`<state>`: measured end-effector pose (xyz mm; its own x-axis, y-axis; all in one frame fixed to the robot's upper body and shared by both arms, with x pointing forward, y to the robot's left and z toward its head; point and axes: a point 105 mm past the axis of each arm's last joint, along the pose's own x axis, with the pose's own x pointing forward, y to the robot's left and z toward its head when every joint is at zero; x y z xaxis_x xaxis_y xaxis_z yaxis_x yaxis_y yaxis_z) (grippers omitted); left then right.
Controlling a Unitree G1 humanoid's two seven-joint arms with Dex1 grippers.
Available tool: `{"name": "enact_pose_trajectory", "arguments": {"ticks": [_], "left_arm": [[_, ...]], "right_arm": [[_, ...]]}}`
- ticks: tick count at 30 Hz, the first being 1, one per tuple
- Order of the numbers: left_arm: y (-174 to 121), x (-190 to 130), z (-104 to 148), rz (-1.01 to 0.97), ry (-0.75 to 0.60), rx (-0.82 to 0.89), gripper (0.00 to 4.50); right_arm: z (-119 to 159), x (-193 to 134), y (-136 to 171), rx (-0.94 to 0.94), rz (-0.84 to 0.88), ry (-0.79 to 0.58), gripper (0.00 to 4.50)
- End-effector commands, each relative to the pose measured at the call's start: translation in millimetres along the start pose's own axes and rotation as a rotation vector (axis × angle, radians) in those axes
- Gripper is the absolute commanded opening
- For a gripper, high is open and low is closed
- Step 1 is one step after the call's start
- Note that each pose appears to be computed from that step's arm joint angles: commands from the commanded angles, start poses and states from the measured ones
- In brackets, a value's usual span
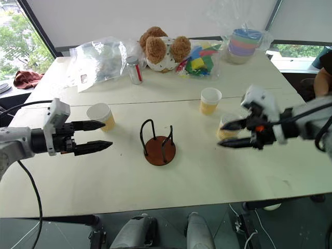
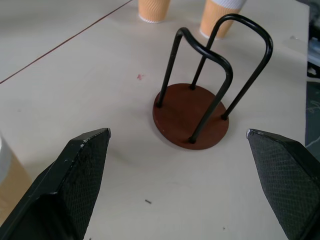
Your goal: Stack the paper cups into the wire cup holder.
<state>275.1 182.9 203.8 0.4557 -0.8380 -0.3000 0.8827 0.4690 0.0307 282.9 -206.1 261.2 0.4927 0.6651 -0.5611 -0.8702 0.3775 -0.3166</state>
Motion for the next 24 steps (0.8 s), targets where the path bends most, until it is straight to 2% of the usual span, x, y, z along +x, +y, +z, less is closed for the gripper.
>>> {"name": "enact_pose_trajectory", "arguments": {"ticks": [1, 4, 9, 20, 23, 24], "left_arm": [[-7.0, -2.9, 12.2, -0.036, 0.052, 0.064, 4.50], [-19.4, -1.1, 24.3, -0.075, 0.056, 0.094, 4.50], [-28.2, -1.3, 35.7, -0.058, 0.024, 0.120, 4.50], [-32.9, -1.6, 27.0, -0.009, 0.020, 0.089, 4.50], [-31.0, -1.7, 26.2, -0.001, 0.018, 0.088, 4.50], [-30.5, -1.5, 25.8, 0.001, 0.019, 0.088, 4.50]], "right_arm": [[-13.2, -3.3, -24.4, -0.100, -0.065, 0.104, 2.50], [-36.2, 4.2, -35.0, -0.126, -0.031, 0.206, 2.50], [-53.6, 14.2, -43.0, -0.122, 0.007, 0.251, 2.50], [-72.7, 31.3, -36.8, -0.082, 0.112, 0.267, 2.50], [-79.1, 37.4, -36.4, -0.077, 0.118, 0.274, 1.72], [-81.4, 39.0, -36.0, -0.076, 0.121, 0.278, 1.26]]}}
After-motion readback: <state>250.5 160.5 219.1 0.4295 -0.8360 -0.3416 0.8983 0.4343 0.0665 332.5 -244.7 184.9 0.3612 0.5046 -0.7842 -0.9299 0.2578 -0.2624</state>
